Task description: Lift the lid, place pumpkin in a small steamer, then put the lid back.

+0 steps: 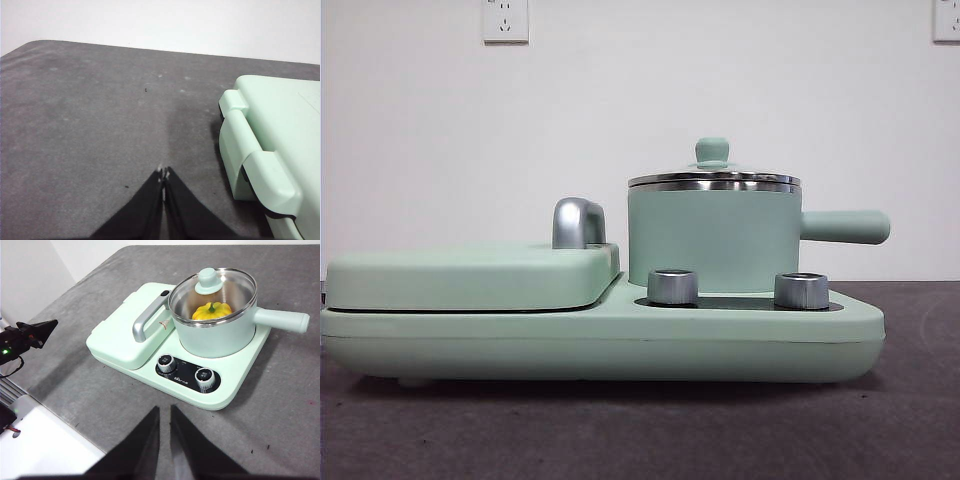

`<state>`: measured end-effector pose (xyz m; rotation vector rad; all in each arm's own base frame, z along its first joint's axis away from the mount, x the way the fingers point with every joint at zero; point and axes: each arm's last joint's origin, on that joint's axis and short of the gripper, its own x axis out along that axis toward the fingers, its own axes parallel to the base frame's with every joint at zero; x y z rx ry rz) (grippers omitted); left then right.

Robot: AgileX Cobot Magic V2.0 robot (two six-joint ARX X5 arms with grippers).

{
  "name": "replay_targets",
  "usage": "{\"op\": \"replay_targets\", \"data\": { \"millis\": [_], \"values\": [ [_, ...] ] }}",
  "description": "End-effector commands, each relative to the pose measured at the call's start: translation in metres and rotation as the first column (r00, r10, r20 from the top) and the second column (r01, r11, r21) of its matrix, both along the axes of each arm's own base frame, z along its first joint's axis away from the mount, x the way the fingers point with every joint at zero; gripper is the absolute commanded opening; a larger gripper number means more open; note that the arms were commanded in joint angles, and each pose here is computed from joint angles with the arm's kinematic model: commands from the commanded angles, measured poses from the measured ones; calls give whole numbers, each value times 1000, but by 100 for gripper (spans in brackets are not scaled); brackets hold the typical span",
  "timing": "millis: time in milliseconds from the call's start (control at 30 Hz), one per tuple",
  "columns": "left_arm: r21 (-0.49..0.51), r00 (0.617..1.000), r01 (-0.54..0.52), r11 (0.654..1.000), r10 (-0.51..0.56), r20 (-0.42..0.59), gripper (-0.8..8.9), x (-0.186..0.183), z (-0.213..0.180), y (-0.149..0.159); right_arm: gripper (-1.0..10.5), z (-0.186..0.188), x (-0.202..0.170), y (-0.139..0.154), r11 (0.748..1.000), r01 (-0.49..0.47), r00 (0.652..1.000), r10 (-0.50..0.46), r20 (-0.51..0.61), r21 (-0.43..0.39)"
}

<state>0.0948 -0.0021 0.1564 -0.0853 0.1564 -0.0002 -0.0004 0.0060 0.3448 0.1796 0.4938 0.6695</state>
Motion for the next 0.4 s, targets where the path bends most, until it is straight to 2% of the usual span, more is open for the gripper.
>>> {"op": "replay_targets", "data": {
  "millis": [33,300,400],
  "values": [
    [4,1000,-5,1000,5,-22,6,1,-7,0,31,2,0,0,1000,-2,1000,2,5,10],
    [4,1000,-5,1000,5,-22,6,1,-7,0,31,1,1,0,1000,3,1000,-3,4,9],
    [4,1000,-5,1000,5,-22,6,1,-7,0,31,-4,5,3,998,55,998,-55,-11,1]
  ]
}}
